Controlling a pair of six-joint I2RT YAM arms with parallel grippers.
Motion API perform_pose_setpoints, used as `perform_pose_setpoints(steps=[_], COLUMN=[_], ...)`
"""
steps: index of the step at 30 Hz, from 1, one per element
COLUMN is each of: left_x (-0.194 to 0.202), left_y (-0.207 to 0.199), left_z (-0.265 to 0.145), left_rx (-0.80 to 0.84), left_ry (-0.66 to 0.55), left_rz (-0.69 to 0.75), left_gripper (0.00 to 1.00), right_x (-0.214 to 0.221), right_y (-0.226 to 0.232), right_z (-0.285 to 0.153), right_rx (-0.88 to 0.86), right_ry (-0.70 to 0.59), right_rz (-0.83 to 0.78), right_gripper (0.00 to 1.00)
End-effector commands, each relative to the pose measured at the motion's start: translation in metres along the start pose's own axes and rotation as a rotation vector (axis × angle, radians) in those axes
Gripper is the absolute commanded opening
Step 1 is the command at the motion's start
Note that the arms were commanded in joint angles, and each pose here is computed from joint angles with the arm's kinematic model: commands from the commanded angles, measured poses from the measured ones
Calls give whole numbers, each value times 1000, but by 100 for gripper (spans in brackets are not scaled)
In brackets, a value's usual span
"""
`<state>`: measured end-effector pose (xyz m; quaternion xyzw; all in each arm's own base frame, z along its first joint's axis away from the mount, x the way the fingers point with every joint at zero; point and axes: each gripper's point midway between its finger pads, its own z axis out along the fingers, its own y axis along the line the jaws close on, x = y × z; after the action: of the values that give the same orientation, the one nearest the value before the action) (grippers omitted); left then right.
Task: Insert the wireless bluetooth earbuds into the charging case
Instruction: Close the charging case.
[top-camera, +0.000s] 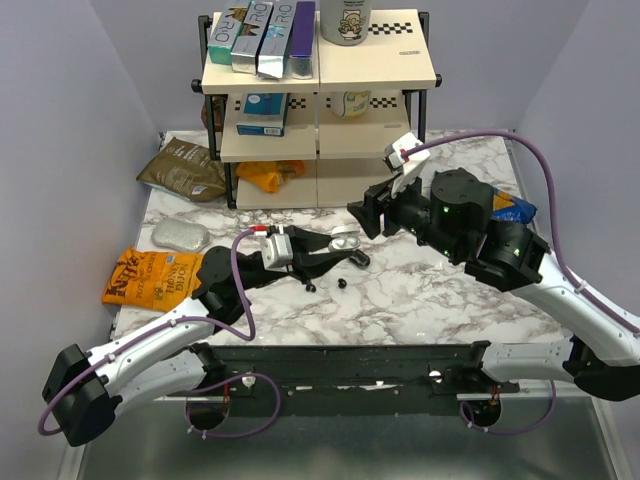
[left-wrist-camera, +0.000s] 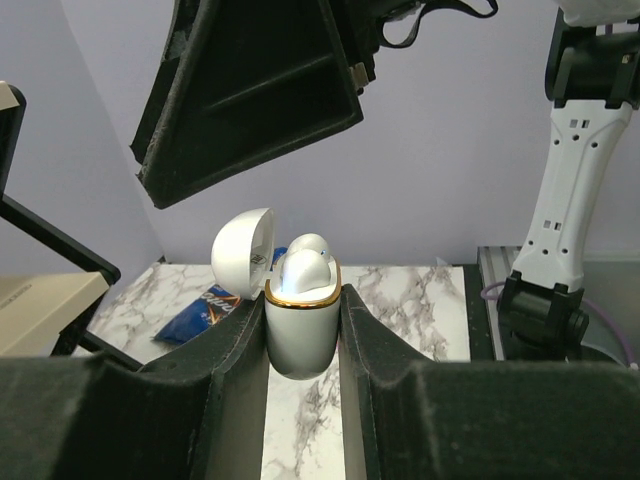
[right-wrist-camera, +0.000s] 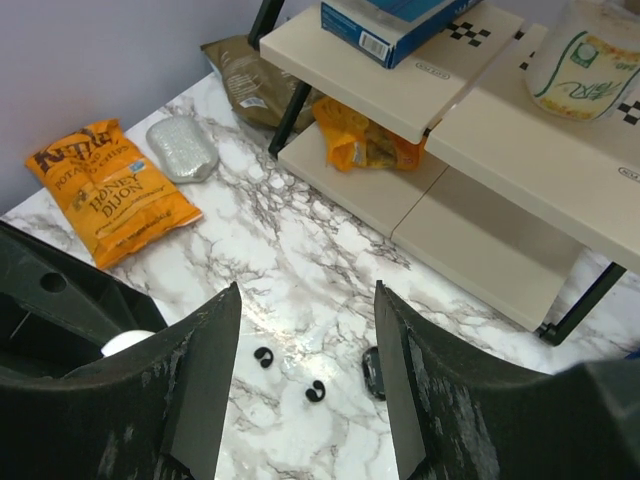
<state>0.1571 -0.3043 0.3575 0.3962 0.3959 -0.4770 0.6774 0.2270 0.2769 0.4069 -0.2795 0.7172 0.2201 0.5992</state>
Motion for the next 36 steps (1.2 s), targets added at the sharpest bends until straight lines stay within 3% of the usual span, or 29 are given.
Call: perform_pose_setpoints(steps=[1,30,33,36], left_x=[-14,-23,-22,-10], left_y=[-3,11,11,14], left_z=[3,8,8,5], left_rx=[30,-44,-47,-72], left_ry=[-25,-54,-53,-18], left_rz=[49,65,58,10], left_gripper=[0,0,0,0], right_x=[4,44,40,16], right_y=[11,30,22,2], right_z=[-5,-14,-17,-33], right_rx=[-64,-174,-134,-42], right_ry=[39,149,127,11], right_rz=[6,29,41,110], right_gripper=[63,56,58,63])
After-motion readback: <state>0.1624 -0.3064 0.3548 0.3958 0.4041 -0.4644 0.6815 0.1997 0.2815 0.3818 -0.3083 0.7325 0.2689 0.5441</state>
